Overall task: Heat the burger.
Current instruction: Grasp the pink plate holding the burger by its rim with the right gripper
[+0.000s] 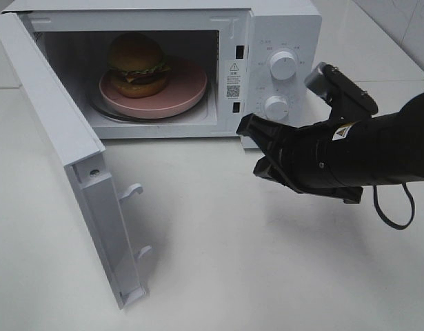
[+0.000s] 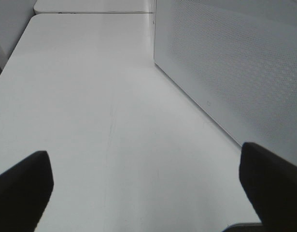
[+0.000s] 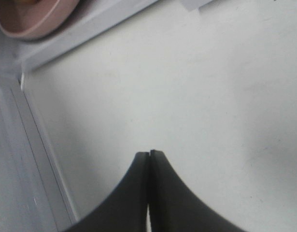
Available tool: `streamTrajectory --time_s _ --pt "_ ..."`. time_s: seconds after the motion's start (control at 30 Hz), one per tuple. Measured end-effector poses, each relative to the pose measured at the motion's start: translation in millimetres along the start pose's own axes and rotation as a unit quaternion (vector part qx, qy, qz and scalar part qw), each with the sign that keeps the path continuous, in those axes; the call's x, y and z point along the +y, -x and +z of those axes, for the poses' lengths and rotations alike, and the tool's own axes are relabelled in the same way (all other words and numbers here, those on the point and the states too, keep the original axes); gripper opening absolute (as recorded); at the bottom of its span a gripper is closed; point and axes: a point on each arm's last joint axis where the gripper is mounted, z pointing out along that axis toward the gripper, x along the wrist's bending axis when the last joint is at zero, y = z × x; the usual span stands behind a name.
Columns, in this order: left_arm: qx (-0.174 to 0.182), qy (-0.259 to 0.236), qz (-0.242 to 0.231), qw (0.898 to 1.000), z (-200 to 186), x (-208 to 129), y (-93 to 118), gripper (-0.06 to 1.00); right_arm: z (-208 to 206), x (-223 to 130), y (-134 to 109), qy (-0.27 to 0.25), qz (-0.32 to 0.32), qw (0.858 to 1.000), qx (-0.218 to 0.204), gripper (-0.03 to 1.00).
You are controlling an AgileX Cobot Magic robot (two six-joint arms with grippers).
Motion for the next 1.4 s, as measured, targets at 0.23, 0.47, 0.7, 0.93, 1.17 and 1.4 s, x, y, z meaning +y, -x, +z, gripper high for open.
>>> streamTrajectory --time_s 0.23,0.47,0.7,0.93,1.17,1.4 --pt "0.000 0.000 0.000 1.000 0 0 0 0.99 -12 -4 -20 -0.126 -0.215 0.968 0.015 0.02" --pt "0.000 0.000 0.000 1.000 0 0 0 0.99 -21 -2 -28 -0.192 -0.363 0.912 0.021 0.03" --pt "0.000 0.000 0.000 1.000 0 0 0 0.99 -30 3 -27 -0.246 -0.521 0.817 0.013 0.03" --pt "0.000 0.000 0.000 1.000 0 0 0 0.99 -36 7 -28 -0.273 -0.662 0.697 0.038 0.04" --pt "0.000 0.000 0.000 1.000 0 0 0 0.99 -38 18 -35 -0.249 -0.778 0.574 0.067 0.05" --pt "0.000 0.000 0.000 1.000 0 0 0 0.99 -40 27 -37 -0.233 -0.848 0.472 0.059 0.10"
